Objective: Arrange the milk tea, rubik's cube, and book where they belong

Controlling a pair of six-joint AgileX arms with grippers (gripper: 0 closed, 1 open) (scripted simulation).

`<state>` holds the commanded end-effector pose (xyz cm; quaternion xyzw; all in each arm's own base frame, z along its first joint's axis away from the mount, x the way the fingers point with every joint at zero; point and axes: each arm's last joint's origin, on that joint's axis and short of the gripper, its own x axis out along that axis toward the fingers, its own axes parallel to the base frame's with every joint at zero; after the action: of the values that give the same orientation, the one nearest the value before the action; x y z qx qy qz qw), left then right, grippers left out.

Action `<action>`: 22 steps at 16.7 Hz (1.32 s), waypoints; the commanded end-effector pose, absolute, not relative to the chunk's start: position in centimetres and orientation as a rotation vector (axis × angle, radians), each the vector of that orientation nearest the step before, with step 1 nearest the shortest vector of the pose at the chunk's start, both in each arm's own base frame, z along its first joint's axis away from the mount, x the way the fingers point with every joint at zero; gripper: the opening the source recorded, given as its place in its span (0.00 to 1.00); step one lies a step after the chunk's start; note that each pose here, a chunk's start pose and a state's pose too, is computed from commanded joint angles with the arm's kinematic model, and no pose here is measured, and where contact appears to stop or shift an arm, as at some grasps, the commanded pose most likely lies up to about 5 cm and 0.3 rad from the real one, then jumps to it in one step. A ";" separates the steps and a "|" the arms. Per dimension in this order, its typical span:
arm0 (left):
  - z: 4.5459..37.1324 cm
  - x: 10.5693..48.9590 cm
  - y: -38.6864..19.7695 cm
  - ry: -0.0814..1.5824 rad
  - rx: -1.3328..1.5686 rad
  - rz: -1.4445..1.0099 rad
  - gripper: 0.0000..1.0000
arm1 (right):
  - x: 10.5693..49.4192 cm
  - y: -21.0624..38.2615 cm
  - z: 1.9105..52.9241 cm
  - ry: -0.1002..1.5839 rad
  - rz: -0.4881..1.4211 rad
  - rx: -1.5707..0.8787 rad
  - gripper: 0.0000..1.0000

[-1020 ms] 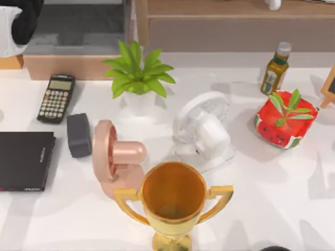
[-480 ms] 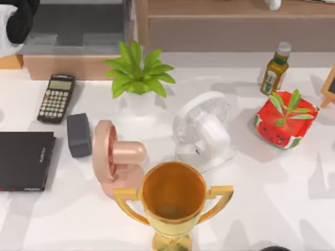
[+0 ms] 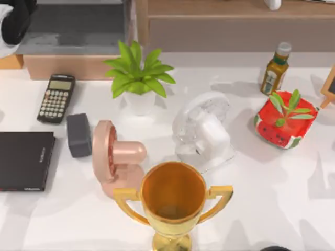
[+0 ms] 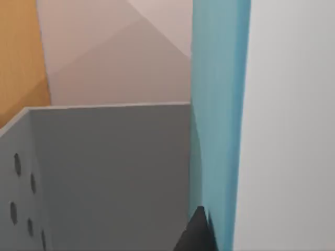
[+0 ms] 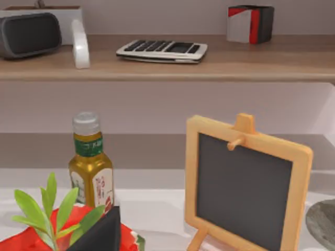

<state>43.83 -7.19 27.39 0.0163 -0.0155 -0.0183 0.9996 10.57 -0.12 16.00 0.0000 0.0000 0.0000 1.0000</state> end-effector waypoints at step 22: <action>13.6 22.4 1.9 0.219 1.370 -0.306 0.00 | 10.6 -0.1 16.0 0.000 0.000 0.000 1.00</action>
<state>22.41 1.91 13.65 0.6290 0.1005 -0.1403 0.7580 10.57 -0.12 16.00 0.0000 0.0000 0.0000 1.0000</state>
